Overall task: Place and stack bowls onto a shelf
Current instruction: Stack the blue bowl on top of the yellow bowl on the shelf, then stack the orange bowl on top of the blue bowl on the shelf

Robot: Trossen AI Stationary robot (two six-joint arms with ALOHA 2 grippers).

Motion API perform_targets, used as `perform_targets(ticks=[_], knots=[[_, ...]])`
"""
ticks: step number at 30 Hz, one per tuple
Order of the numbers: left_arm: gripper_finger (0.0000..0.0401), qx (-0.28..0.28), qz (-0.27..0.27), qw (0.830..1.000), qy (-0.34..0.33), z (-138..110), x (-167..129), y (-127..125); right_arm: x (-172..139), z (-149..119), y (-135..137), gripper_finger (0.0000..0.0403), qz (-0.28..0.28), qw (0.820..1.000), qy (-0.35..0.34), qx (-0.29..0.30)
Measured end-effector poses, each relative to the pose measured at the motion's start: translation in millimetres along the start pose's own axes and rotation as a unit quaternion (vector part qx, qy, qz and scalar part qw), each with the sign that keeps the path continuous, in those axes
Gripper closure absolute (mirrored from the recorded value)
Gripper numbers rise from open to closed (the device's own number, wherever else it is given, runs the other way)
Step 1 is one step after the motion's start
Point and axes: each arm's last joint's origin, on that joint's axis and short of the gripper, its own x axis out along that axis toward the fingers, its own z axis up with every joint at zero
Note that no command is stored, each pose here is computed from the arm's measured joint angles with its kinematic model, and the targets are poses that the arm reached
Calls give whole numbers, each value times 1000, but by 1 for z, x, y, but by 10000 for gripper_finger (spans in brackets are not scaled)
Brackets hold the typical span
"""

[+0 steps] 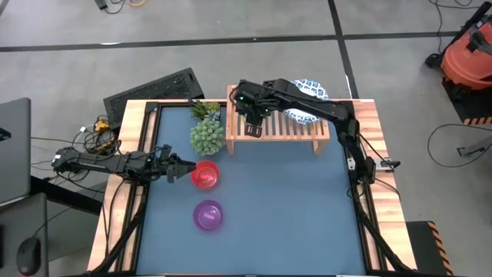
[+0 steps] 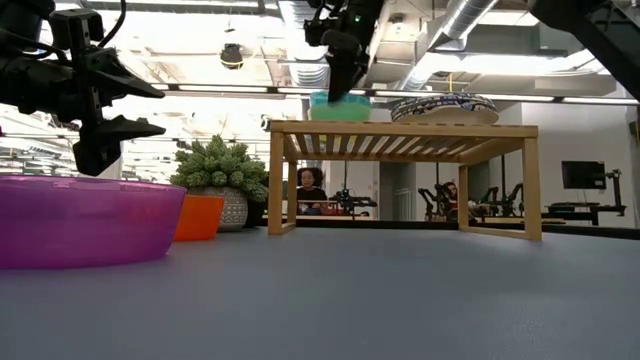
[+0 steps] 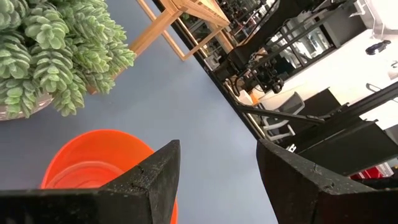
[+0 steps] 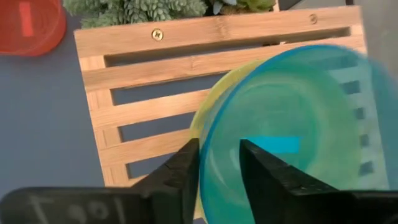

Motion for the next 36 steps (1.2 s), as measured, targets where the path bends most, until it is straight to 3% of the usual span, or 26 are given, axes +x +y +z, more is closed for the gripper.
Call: perform_targets(ticks=[7,15,19,26,29,36], knots=[[205,0,0,1000,0,0,0,0,-16,1,-3,211,-8,1000,-22,13],[205,0,0,1000,0,0,0,0,-42,0,2,205,-2,998,-63,31],[205,1,0,1000,0,0,0,0,-63,6,24,208,22,993,-116,31],[205,6,0,1000,0,0,0,0,-81,22,86,209,64,978,-199,-11],[205,6,0,1000,0,0,0,0,-69,30,118,209,78,971,-219,-50],[205,6,0,1000,0,0,0,0,1,42,174,209,88,969,-179,-148]])
